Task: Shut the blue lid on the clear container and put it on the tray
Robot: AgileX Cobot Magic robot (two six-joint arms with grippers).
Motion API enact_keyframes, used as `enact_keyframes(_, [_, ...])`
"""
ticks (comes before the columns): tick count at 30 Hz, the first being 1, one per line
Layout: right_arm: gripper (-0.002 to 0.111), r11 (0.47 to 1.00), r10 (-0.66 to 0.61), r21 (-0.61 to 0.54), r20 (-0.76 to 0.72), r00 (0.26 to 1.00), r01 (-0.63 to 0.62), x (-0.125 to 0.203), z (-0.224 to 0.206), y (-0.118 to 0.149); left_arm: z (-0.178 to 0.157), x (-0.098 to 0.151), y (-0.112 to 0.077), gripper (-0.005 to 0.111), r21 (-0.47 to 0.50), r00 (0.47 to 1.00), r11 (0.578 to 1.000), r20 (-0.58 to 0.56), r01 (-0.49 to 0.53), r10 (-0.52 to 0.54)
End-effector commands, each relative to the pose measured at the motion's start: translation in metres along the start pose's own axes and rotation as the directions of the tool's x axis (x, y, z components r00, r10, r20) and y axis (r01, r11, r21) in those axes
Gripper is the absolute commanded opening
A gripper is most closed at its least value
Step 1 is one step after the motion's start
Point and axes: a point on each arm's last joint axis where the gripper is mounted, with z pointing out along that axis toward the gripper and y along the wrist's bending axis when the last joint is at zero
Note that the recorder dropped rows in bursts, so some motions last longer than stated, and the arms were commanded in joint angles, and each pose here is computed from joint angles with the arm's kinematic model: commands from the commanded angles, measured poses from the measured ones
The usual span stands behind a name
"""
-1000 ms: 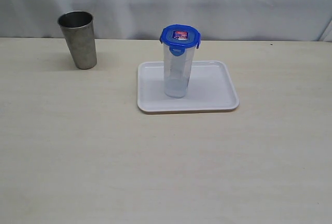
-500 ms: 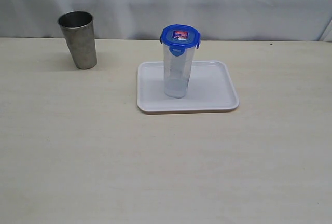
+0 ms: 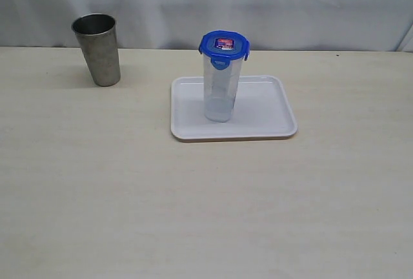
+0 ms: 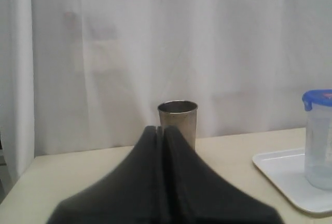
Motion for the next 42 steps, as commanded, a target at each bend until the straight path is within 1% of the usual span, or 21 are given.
enact_keyframes(1, [0.004, 1.0, -0.003, 0.011, -0.005, 1.0, 0.003, 0.001, -0.001, -0.001, 0.0, 0.006, 0.0, 0.0, 0.001, 0.998, 1.0, -0.059, -0.019, 0.019])
enact_keyframes(10, [0.004, 1.0, -0.003, 0.011, -0.005, 1.0, 0.003, 0.001, -0.001, -0.001, -0.002, 0.019, -0.001, 0.0, 0.014, 0.979, 0.999, -0.198, -0.04, 0.042])
enact_keyframes(15, [0.004, 1.0, -0.003, 0.011, -0.005, 1.0, 0.003, 0.001, -0.001, -0.001, -0.003, 0.022, -0.001, 0.0, 0.017, 0.97, 0.999, -0.238, -0.039, 0.042])
enact_keyframes(18, [0.004, 1.0, -0.003, 0.011, -0.005, 1.0, 0.003, 0.001, -0.001, -0.001, -0.004, 0.026, -0.001, 0.0, 0.021, 0.958, 0.999, -0.284, -0.035, 0.04])
enact_keyframes(20, [0.004, 1.0, -0.003, 0.011, -0.005, 1.0, 0.003, 0.001, -0.001, -0.001, -0.005, 0.03, -0.002, 0.0, 0.022, 0.948, 1.0, -0.317, -0.015, 0.021])
enact_keyframes(25, [0.004, 1.0, -0.003, 0.011, -0.005, 1.0, 0.003, 0.001, -0.001, -0.001, -0.005, 0.029, -0.002, 0.0, 0.004, 0.947, 0.998, -0.318, 0.06, -0.056])
enact_keyframes(32, [0.004, 1.0, -0.003, 0.011, -0.005, 1.0, 0.003, 0.001, -0.001, -0.001, -0.005, 0.03, -0.002, 0.0, 0.005, 0.947, 0.999, -0.318, 0.051, -0.047])
enact_keyframes(37, [0.004, 1.0, -0.003, 0.011, -0.005, 1.0, 0.003, 0.001, -0.001, -0.001, -0.005, 0.03, 0.001, 0.0, -0.049, 0.945, 0.998, -0.321, 0.043, -0.057])
enact_keyframes(42, [0.004, 1.0, -0.003, 0.011, -0.005, 1.0, 0.003, 0.001, -0.001, -0.001, -0.005, 0.03, 0.001, 0.0, -0.057, 0.944, 0.997, -0.323, 0.054, -0.07])
